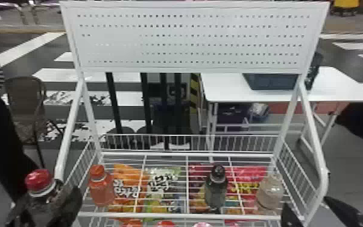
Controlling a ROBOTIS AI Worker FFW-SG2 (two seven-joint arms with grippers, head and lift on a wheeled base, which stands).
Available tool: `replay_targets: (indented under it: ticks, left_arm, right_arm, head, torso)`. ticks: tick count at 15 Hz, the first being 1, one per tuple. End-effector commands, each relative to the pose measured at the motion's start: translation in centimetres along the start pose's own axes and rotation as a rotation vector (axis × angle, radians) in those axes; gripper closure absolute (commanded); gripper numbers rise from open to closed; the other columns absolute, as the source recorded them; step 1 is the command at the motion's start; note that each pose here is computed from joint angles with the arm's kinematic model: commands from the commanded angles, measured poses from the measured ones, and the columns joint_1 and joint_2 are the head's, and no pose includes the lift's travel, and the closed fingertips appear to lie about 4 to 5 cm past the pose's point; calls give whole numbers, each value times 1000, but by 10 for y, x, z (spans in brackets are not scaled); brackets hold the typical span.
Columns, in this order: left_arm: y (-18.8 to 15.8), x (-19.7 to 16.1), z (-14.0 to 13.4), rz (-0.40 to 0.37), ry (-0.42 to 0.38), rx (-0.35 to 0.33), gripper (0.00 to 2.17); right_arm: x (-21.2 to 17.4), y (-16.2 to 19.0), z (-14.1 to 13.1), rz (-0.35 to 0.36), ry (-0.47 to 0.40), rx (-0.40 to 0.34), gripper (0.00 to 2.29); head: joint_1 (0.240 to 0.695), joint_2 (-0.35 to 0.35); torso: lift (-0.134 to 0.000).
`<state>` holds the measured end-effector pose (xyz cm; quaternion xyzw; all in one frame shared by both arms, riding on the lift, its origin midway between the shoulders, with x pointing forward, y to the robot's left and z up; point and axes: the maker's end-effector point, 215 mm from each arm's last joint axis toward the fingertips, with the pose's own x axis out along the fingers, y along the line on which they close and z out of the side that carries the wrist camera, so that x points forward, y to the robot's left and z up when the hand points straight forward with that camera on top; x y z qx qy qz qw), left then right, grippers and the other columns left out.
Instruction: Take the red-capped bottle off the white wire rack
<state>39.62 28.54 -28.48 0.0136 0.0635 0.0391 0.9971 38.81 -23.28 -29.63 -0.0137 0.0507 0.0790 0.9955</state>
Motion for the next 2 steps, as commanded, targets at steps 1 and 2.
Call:
replay_targets:
  ticks: [1, 2]
  left_arm:
    - [1, 0, -1, 2, 1, 2, 1882]
    - [1, 1, -2, 3, 3, 2, 1882]
  right_arm:
    - [0, 0, 3, -1, -10, -3, 140]
    - [0, 0, 3, -1, -9, -3, 140]
  head:
    - [499, 0]
    - [499, 0]
  torso:
    - [0]
    - [0]
